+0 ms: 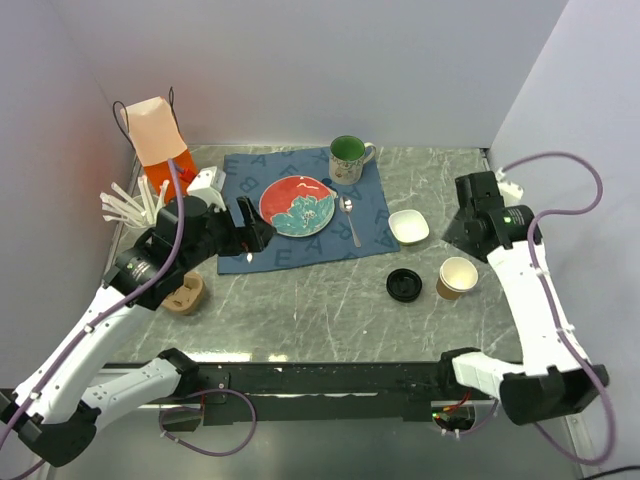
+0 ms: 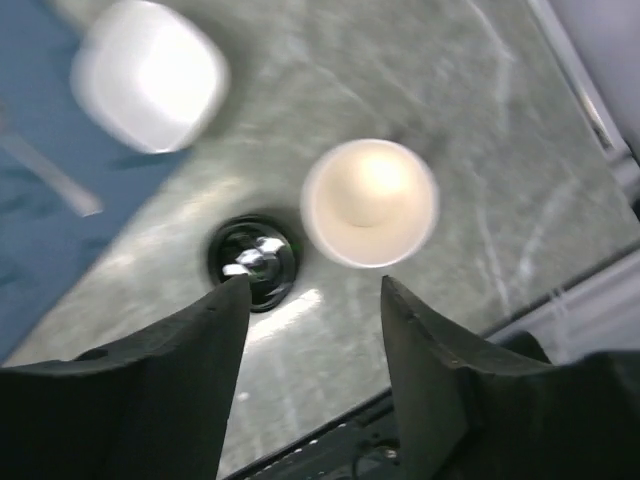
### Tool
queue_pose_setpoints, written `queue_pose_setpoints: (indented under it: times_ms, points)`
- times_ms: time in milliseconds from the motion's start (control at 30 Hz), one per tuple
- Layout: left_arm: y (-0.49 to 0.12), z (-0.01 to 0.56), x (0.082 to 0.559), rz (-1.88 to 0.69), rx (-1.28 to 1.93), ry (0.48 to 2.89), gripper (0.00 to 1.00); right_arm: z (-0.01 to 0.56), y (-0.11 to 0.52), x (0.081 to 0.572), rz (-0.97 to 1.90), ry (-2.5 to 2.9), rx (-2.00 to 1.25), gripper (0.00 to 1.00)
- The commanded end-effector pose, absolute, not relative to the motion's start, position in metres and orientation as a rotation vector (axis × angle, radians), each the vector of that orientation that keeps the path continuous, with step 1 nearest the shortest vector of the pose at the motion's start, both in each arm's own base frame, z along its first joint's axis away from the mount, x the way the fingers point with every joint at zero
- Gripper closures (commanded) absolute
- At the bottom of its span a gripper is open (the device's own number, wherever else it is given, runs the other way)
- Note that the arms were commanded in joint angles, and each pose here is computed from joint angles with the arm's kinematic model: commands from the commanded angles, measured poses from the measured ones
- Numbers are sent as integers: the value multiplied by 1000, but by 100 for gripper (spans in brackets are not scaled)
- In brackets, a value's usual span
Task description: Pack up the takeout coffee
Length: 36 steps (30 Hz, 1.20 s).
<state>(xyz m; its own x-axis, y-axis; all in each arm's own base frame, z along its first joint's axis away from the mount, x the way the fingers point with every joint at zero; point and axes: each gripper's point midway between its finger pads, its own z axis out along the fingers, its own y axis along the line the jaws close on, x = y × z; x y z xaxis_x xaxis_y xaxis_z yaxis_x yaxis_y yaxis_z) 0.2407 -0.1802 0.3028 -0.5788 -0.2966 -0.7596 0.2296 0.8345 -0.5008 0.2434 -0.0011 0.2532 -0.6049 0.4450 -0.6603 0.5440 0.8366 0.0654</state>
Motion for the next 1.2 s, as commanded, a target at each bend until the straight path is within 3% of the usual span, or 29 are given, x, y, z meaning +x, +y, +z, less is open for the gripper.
queue_pose_setpoints:
  times_ms: [0, 333, 933, 1033, 1167]
  points:
    - [-189, 323, 237, -778, -3, 1998, 3, 218, -34, 240, -227, 2358, 852, 43]
    - [-196, 309, 229, -780, 27, 2048, 3, 153, -83, 238, -214, 2388, 1129, 61]
    - [-194, 303, 230, -736, 48, 2057, 3, 113, -80, 233, -97, 2455, 1125, 64]
    - [-194, 303, 229, -731, 54, 2059, 3, 112, -80, 232, -101, 2460, 1125, 67]
    - [-194, 304, 231, -726, 54, 2054, 3, 116, -84, 231, -127, 2448, 1107, 81]
